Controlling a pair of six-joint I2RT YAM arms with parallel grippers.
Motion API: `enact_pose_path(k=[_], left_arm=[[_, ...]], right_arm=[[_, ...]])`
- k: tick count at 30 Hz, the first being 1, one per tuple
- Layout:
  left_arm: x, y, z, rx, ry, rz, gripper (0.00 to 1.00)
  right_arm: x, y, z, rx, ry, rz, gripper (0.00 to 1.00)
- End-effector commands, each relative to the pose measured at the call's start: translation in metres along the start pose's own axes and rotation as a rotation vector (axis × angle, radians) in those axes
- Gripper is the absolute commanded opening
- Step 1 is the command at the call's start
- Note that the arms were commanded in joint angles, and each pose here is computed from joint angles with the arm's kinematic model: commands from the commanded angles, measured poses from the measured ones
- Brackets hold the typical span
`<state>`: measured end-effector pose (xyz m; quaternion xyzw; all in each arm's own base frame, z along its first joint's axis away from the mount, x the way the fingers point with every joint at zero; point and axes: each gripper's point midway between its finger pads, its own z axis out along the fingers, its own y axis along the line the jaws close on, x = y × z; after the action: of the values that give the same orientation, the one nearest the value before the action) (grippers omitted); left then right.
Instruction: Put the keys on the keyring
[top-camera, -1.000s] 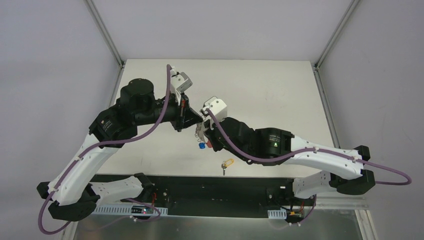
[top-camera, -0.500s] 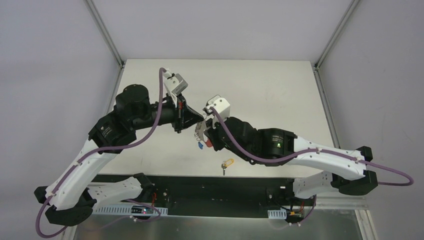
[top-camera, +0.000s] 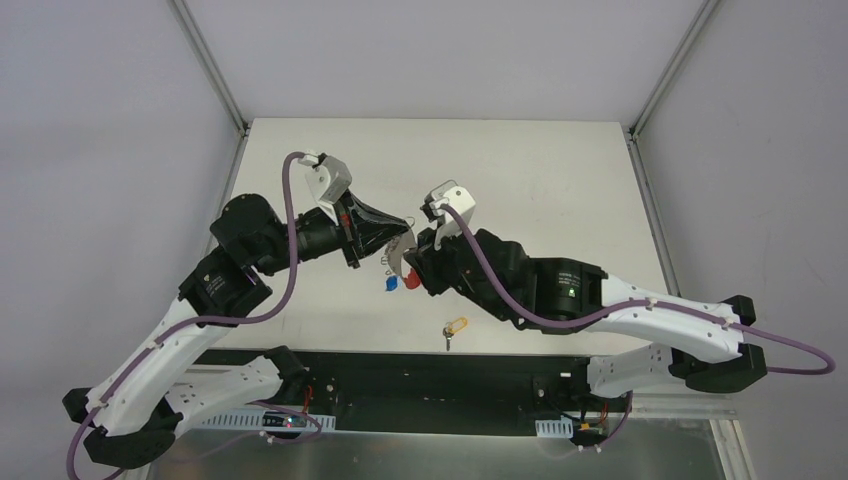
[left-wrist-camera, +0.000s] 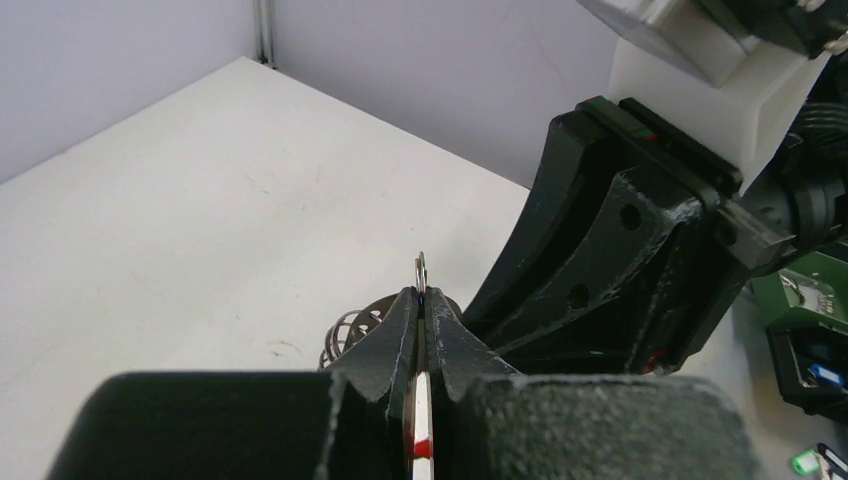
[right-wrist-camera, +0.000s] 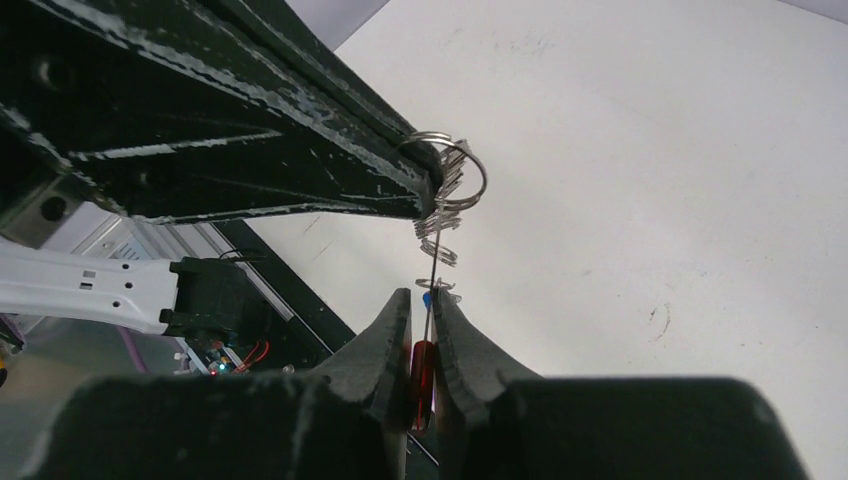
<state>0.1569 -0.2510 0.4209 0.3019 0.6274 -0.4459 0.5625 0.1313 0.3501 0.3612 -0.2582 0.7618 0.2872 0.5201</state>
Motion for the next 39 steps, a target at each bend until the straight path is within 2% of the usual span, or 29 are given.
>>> enact_pose_path(k=[1, 5, 7, 16, 26, 34, 39], left_arm=[[-0.012, 0.0, 0.005, 0.017, -0.096, 0.074, 0.0], [-0.017, -0.002, 0.006, 0.031, -0.129, 0.097, 0.0], [-0.017, -0.002, 0.005, 0.037, -0.139, 0.101, 0.0], [-0.035, -0.02, -0.006, 0.109, -0.237, 0.146, 0.0], [-0.05, -0.038, -0.013, 0.198, -0.299, 0.164, 0.0], [-0.06, -0.059, -0.029, 0.285, -0.354, 0.149, 0.0], [-0.066, -0.072, -0.036, 0.346, -0.381, 0.119, 0.0]], right_arm=[[-0.063, 0.016, -0.017, -0.076, -0.183, 0.132, 0.15], [-0.072, 0.016, -0.02, -0.076, -0.203, 0.134, 0.25], [-0.075, 0.015, -0.022, -0.074, -0.212, 0.134, 0.34], [-0.088, -0.002, -0.044, -0.053, -0.243, 0.095, 0.47], [-0.1, -0.009, -0.077, -0.135, -0.256, -0.054, 0.51], [-0.078, 0.018, -0.091, -0.366, -0.199, -0.314, 0.5], [-0.069, 0.026, -0.107, -0.485, -0.226, -0.436, 0.49]])
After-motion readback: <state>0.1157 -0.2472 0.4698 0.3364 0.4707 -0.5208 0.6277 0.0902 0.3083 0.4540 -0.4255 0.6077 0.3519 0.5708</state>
